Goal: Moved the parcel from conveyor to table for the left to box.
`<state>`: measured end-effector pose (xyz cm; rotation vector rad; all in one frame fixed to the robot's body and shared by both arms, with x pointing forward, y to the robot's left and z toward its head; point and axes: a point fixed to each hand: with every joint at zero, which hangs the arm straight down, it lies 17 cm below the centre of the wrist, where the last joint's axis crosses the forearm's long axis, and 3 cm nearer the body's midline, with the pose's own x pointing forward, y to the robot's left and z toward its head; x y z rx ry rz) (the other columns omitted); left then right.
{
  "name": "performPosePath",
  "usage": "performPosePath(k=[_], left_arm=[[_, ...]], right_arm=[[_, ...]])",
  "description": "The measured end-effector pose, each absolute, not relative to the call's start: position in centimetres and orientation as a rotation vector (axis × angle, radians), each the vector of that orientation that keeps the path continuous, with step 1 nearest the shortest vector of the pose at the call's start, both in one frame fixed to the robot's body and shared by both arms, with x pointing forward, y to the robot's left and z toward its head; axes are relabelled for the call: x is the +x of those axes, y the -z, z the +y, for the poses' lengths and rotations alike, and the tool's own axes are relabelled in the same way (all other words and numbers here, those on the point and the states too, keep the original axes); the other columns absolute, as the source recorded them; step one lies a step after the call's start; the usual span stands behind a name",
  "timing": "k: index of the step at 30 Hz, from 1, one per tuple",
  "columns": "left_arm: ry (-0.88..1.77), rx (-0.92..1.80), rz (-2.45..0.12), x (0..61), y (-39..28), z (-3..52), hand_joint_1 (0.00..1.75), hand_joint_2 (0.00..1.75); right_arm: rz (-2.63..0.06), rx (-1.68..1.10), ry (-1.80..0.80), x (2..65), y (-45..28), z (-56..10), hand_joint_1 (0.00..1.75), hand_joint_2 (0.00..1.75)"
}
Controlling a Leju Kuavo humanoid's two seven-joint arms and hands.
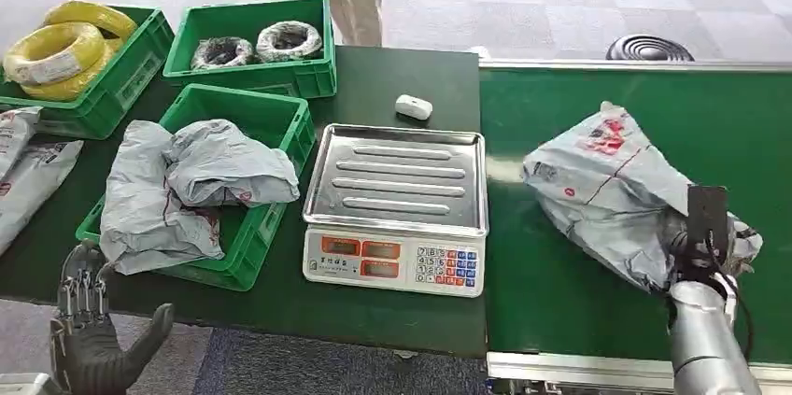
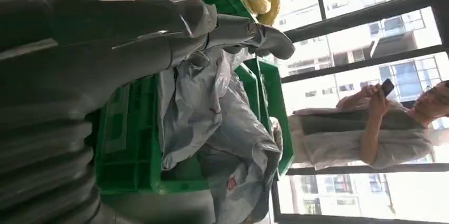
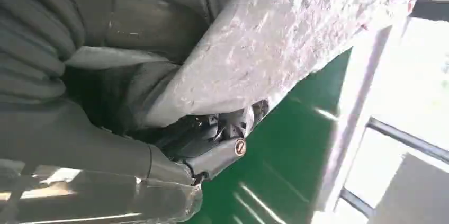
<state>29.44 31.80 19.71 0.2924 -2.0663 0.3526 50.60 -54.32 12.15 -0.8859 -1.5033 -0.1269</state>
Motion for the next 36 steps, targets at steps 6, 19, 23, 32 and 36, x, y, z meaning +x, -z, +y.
performPosePath(k=[6,19,23,32,36], left_arm=[[-0.340,0.296,-2.083,29.4,-19.9,31.7,0.00,1.75],[-0.293,0.225,-2.156,32.2,-21.3,29.9,0.00,1.75],[-0.275,0.217,-2.154,32.7,-21.4,29.5,0.00,1.75],[-0.219,0.252,-2.177,32.6,-22.4,29.4,0.00,1.75],[-0.163,0.271,-2.211,32.6,-24.0,28.9,0.00,1.75]], right_arm=[[-1.864,-0.864,0.014,52.7,-22.7,-46.0,1.75,1.75],[-1.996,-0.414,-0.816,55.9,-26.5,-13.9,1.75,1.75],[-1.929,-0.338,-0.937,55.8,-24.6,-9.5,0.00,1.75],[-1.796,-0.280,-0.981,55.7,-18.8,-8.7,0.00,1.75],[-1.812,-0.250,-0.945,55.0,-17.9,-9.7,0.00,1.75]])
